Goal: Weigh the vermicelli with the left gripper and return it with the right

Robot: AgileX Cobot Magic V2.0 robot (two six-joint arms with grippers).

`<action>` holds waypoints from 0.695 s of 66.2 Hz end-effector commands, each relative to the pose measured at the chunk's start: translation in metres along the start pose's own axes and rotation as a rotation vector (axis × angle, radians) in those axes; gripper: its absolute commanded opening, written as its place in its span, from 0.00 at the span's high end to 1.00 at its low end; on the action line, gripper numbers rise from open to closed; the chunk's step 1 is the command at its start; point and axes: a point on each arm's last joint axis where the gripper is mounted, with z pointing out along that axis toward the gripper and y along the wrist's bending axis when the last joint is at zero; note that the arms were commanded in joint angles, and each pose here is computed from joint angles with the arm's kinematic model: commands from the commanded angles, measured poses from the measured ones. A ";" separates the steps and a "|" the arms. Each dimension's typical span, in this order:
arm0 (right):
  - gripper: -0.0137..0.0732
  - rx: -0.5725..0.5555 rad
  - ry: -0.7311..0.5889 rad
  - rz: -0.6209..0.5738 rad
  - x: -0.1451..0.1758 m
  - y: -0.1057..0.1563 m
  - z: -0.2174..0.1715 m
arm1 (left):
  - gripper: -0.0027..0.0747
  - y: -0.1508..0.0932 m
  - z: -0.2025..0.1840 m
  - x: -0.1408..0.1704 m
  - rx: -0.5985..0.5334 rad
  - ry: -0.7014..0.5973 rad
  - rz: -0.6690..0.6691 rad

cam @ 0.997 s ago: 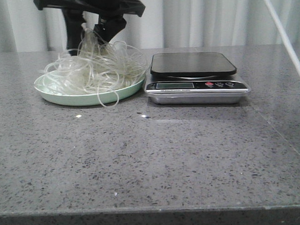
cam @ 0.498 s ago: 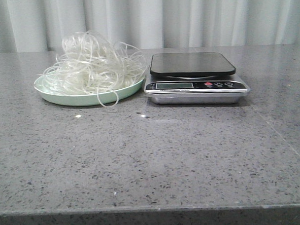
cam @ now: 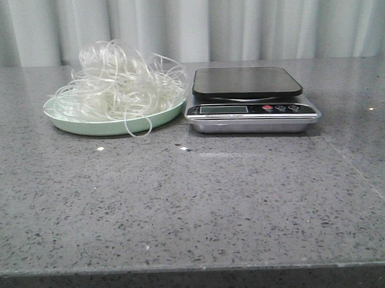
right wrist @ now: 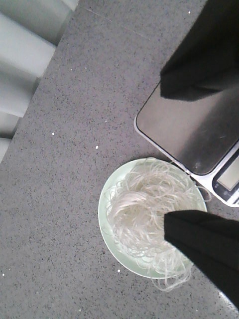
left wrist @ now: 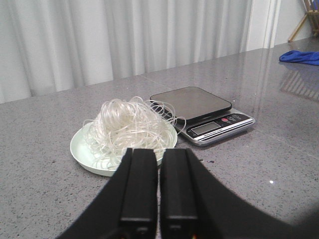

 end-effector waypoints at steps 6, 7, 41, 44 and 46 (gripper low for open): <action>0.19 0.007 -0.247 -0.022 0.031 -0.004 -0.058 | 0.78 0.001 -0.002 -0.014 -0.011 -0.090 -0.016; 0.19 0.006 -0.253 -0.022 0.042 -0.004 -0.063 | 0.78 0.001 -0.002 -0.014 -0.011 -0.090 -0.016; 0.19 -0.018 -0.499 -0.004 0.209 -0.007 -0.143 | 0.78 0.001 -0.002 -0.014 -0.011 -0.090 -0.016; 0.19 -0.018 -0.505 -0.004 0.218 -0.008 -0.145 | 0.78 0.001 -0.002 -0.014 -0.011 -0.090 -0.016; 0.19 -0.018 -0.508 -0.004 0.224 -0.008 -0.146 | 0.78 0.001 -0.002 -0.014 -0.011 -0.090 -0.016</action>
